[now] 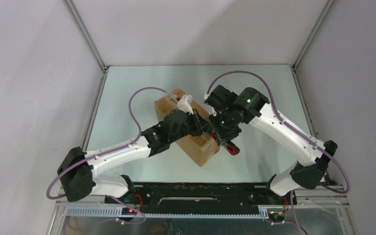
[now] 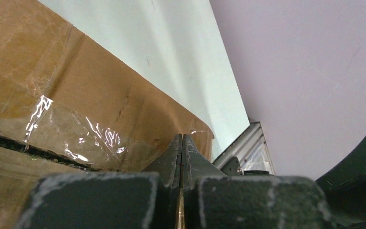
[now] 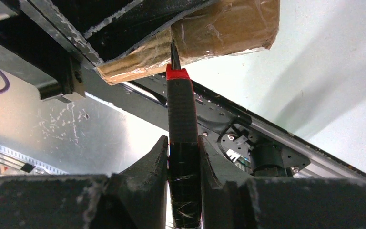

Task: Unpack the express box
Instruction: Cut the express box at the center of the board.

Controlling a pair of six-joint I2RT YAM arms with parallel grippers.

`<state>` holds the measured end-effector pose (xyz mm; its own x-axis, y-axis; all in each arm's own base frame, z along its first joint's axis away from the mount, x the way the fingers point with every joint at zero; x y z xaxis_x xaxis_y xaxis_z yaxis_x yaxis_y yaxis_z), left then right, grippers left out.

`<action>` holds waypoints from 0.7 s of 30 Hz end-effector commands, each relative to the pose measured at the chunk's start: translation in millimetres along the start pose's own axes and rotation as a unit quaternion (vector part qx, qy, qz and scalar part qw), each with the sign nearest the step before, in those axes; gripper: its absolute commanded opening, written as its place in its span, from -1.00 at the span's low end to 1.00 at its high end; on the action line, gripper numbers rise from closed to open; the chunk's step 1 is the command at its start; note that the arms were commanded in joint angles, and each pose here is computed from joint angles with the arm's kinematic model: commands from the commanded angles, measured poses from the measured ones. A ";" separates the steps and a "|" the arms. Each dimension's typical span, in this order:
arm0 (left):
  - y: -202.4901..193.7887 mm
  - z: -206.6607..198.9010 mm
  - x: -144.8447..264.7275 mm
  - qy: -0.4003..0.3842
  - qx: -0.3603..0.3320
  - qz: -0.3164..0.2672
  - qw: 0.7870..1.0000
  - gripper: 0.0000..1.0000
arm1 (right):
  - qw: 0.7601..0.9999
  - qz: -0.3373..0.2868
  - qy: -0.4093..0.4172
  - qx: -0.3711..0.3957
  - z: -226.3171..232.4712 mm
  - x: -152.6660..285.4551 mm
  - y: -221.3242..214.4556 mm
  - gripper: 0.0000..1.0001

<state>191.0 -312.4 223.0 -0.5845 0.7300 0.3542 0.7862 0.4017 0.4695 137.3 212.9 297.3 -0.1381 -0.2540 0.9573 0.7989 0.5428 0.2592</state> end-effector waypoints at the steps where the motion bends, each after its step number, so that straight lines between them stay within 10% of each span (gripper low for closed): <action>1: -75.2 115.5 13.5 0.229 -0.070 0.143 0.960 -1.00 | 0.995 -0.091 -0.008 -0.034 -1.7 9.8 32.8 -1.00; 21: -28.6 97.0 27.4 0.206 -0.079 0.098 0.970 -1.00 | 0.995 -0.096 0.018 -0.031 -9.2 30.3 -26.0 -1.00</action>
<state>193.3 -303.7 229.5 -0.6084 0.7200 0.3339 0.7572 0.4007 0.5158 126.7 205.2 300.0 -0.2059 -0.3488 0.9143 0.7903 0.4918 0.3656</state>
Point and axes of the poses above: each gripper's point midway between its finger pads, its own x axis back along the fingers, its own z axis along the line the jaws close on, y = z × x, the point moved 6 cm from there along x, back along the fingers, and after that the axes turned 10 degrees about x, right-handed, at the moved point
